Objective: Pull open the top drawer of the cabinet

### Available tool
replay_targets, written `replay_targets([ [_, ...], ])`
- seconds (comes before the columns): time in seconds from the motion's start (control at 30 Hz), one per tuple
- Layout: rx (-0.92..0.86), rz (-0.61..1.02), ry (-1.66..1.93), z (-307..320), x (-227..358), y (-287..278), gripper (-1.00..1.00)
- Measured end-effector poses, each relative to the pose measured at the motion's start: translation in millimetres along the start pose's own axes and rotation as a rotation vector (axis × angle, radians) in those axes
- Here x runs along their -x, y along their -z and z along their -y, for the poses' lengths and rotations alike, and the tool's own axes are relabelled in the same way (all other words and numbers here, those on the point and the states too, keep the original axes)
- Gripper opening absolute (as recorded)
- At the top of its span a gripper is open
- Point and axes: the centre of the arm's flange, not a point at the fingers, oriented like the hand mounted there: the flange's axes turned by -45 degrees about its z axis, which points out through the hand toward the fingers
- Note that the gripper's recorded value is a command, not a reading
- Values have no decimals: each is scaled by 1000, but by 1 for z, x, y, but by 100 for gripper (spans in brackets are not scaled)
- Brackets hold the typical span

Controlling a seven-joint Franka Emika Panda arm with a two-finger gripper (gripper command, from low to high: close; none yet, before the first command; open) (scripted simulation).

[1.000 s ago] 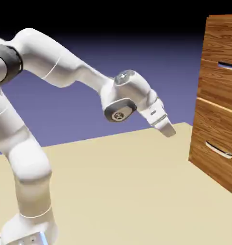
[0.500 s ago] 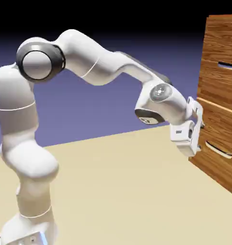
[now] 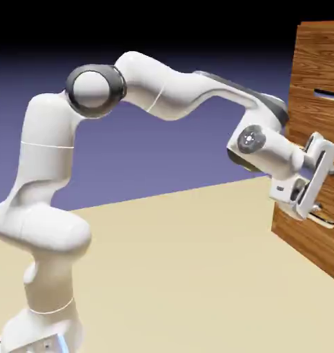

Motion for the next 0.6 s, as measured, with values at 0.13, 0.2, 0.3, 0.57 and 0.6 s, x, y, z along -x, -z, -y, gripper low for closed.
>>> replay_targets([
  [0.13,-101,-32,-55,31,13,-3,0],
  [0.2,-159,-40,-77,49,23,-3,0],
  [0.3,-252,-42,-102,79,44,-1,0],
  [0.57,-521,29,-136,161,131,20,0],
  [0.6,-521,29,-136,161,131,20,0],
])
